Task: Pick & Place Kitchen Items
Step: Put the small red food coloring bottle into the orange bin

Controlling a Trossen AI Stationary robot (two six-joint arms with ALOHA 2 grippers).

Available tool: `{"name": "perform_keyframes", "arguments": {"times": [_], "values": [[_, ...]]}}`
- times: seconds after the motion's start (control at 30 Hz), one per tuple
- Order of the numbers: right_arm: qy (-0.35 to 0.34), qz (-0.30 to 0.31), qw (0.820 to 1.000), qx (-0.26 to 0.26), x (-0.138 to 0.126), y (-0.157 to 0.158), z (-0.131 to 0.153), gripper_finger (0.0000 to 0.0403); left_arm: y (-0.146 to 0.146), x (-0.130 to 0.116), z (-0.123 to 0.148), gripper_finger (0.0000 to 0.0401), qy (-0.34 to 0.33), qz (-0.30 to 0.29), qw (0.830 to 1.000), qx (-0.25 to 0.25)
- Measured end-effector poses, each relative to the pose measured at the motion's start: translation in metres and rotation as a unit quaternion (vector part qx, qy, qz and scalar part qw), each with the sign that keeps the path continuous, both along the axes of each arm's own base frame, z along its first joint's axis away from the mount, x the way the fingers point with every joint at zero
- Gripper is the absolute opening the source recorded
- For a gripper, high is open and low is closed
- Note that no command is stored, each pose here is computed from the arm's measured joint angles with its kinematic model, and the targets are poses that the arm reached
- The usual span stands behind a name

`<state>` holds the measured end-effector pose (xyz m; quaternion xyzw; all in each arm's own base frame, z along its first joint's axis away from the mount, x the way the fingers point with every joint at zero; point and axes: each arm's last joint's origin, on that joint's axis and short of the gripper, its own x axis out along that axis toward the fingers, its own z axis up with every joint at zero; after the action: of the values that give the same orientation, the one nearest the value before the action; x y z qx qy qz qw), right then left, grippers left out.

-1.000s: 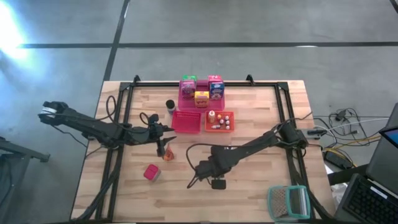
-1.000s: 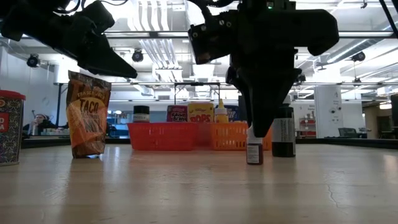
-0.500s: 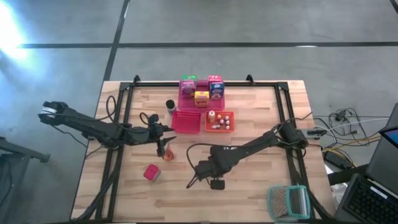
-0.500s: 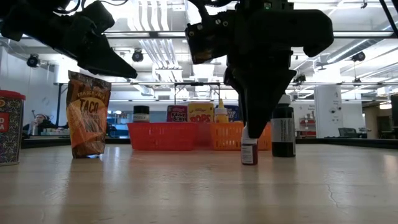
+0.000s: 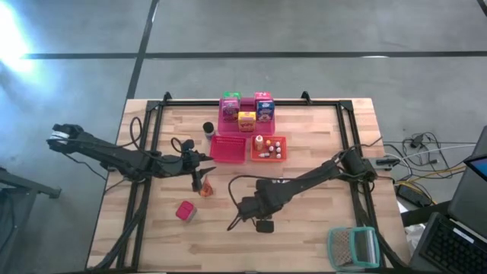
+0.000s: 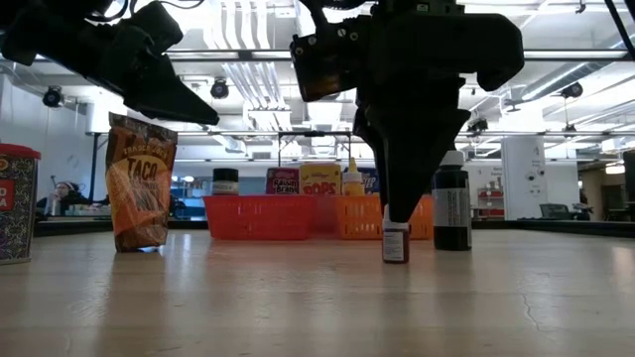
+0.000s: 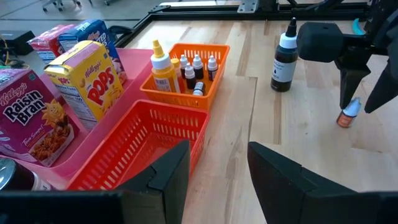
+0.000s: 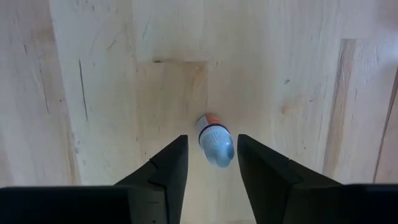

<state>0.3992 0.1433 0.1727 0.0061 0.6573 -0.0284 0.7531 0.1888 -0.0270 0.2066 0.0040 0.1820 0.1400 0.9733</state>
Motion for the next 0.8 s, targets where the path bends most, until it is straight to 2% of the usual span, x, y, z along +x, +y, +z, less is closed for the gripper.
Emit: {"name": "perform_keyframes", "arguments": {"times": [0.2,0.63,0.8], "values": [[-0.008,0.0,1.0,0.003,0.0014,0.0005,-0.0001,0.0131,0.0,0.0,0.0,0.0168,0.0,0.0,1.0,0.0],[-0.005,0.0,1.0,0.004,0.0008,0.0004,-0.0007,0.006,0.0,0.0,0.0,0.0168,0.0,0.0,1.0,0.0],[-0.005,0.001,1.0,0.004,0.0007,0.0004,-0.0007,0.0062,0.0,0.0,0.0,0.0168,0.0,0.0,1.0,0.0]]}}
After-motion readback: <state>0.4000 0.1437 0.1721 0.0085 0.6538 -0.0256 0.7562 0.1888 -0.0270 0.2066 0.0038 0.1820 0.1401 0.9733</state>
